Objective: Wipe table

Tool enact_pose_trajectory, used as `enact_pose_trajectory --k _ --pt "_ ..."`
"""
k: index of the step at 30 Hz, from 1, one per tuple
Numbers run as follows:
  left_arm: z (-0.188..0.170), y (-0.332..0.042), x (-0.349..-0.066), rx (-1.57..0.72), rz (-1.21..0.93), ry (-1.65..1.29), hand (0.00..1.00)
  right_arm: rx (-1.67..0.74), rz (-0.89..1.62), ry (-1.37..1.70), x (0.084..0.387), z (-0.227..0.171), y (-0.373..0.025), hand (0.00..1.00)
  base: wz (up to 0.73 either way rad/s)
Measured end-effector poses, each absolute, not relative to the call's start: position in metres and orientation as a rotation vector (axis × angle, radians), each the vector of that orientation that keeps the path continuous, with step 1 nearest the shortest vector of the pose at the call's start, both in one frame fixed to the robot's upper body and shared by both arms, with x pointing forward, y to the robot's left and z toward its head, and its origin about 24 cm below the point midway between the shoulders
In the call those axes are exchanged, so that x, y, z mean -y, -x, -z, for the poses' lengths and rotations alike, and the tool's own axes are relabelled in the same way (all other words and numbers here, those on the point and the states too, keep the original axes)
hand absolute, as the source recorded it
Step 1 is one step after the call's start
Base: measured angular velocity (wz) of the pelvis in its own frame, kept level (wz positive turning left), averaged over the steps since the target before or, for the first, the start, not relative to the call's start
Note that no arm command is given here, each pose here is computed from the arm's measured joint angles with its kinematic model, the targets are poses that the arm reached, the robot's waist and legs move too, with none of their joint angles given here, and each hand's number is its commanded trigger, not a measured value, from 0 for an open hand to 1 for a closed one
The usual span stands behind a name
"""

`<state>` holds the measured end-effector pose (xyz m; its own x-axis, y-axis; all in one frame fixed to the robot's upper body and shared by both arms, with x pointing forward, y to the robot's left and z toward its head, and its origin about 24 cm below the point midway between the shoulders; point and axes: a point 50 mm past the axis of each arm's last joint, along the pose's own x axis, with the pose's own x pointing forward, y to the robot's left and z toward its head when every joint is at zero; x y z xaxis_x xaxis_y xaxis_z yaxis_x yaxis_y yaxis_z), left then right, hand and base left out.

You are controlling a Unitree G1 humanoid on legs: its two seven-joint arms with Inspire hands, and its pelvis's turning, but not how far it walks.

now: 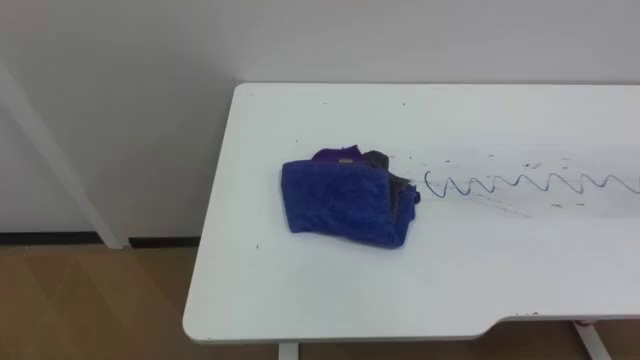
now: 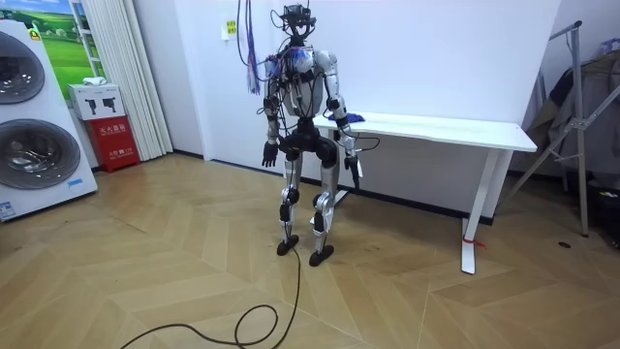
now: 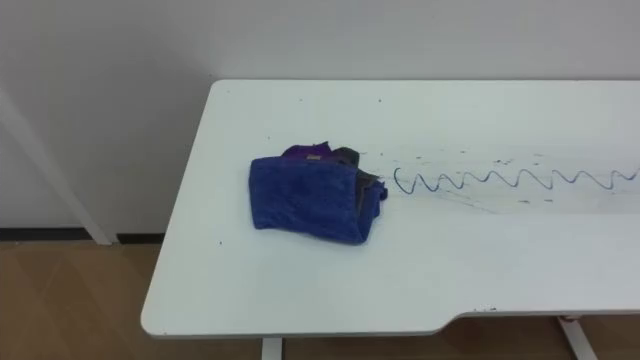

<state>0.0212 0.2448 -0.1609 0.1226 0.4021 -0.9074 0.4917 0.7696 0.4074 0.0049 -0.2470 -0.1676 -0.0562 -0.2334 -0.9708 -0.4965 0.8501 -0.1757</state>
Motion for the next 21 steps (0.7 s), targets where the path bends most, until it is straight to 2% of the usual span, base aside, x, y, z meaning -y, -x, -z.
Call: enact_pose_trajectory --k 21 --pt "0.1608 -0.0221 -0.2457 -1.473 0.04 -0.729 0.0 -1.639 -0.188 0.543 0.2482 0.1676 -0.0035 0.0 0.0"
